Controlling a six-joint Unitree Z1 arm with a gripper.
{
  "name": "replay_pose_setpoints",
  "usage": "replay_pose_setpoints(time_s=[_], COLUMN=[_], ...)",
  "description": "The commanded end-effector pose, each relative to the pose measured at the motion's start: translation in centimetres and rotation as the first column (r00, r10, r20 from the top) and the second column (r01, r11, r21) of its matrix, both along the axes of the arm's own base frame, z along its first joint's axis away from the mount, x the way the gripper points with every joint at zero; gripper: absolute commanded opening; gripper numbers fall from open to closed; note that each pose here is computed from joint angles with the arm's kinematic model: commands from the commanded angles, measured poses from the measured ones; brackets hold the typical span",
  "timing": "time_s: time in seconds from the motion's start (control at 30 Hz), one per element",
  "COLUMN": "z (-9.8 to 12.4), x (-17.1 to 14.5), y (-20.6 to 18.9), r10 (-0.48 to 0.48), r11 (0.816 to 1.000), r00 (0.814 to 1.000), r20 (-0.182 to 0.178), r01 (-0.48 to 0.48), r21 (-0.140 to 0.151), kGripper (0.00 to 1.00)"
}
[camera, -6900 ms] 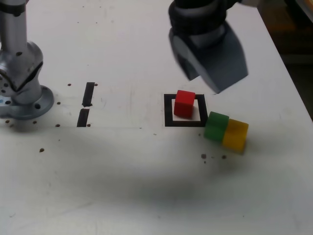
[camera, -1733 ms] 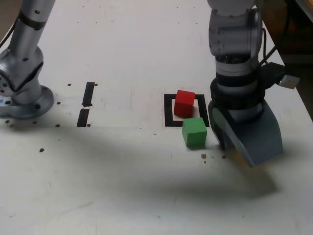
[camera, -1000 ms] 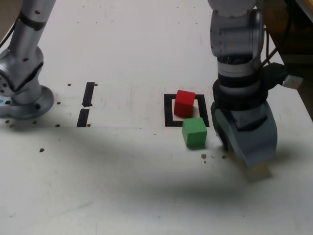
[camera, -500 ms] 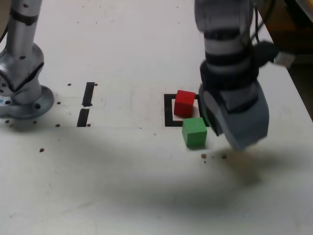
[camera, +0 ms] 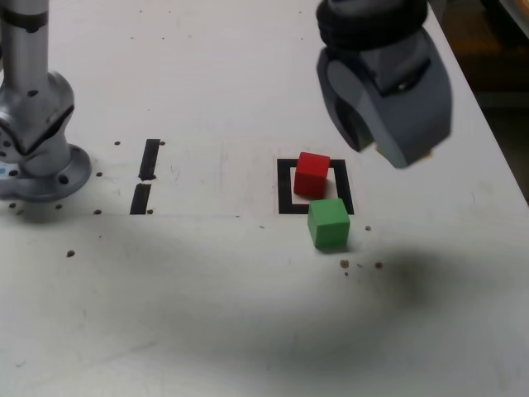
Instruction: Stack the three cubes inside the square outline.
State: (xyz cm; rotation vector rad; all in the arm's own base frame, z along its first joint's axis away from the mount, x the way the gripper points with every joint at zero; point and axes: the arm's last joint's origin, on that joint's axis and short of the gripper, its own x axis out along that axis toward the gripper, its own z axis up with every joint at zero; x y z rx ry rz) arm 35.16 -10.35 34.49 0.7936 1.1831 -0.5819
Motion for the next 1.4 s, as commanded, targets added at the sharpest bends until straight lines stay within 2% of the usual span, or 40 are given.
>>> replay_pose_setpoints(time_s=[0.0,0.17,0.33,0.63,0.73,0.93,1.13,1.23,1.37], z=[0.3,0.3,0.2,-0.5,-0.5,-0.8,-2.3,-2.9,-3.5], x=[-0.3,-0.9,-1.3,-2.2,-2.4,-2.4,-2.7,-2.6,-2.3], y=[0.8,2.1,3.1,4.2,4.4,5.1,6.2,6.5,6.7], r10=[0.049,0.150,0.239,0.394,0.421,0.456,0.517,0.541,0.558], r11=[0.999,0.989,0.971,0.919,0.907,0.885,0.842,0.825,0.811], r00=[0.999,0.988,0.968,0.905,0.889,0.861,0.809,0.792,0.783], r20=[-0.005,-0.041,-0.078,-0.159,-0.181,-0.223,-0.280,-0.283,-0.275], r01=[-0.049,-0.149,-0.237,-0.390,-0.419,-0.465,-0.539,-0.566,-0.585], r21=[0.007,0.026,0.037,0.056,0.050,0.016,-0.005,-0.008,-0.018], kGripper=[0.01,0.01,0.01,0.02,0.02,0.02,0.03,0.03,0.03])
